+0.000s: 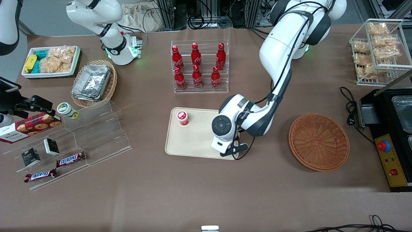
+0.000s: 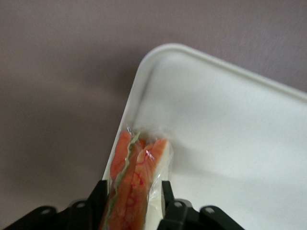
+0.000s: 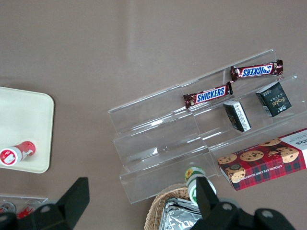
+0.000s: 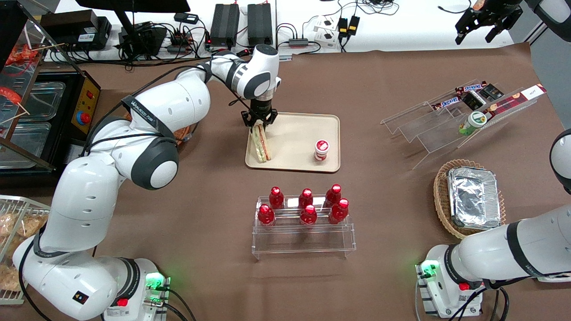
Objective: Place sandwich from basket to tray
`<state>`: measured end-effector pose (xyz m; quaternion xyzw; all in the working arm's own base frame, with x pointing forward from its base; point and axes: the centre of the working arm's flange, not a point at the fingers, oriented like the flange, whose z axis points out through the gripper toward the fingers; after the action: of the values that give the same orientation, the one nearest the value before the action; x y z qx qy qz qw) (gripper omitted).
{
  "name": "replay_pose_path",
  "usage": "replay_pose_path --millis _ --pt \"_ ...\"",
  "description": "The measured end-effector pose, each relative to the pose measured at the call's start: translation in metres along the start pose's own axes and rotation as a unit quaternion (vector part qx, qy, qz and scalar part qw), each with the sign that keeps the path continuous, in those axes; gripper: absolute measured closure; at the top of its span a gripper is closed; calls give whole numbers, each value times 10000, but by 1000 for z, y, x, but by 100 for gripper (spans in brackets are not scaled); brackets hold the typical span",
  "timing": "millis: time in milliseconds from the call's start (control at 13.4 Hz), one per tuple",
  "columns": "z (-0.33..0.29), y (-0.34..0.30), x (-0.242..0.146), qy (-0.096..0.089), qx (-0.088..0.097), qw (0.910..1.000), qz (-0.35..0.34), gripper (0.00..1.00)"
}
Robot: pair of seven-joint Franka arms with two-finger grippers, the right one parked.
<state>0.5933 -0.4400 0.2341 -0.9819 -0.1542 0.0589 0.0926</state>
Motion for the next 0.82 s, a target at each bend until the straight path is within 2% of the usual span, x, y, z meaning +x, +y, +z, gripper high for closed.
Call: replay_pose_path --millis 149,298,595,818 --pt "-45 -5 6 263 -250 9984 -437 21" --pt "-118 -30 13 517 -541 9939 -804 0" --pt "-240 -133 44 732 -853 9819 -1524 0" --pt "-279 -197 70 816 -1012 9721 -1953 0"
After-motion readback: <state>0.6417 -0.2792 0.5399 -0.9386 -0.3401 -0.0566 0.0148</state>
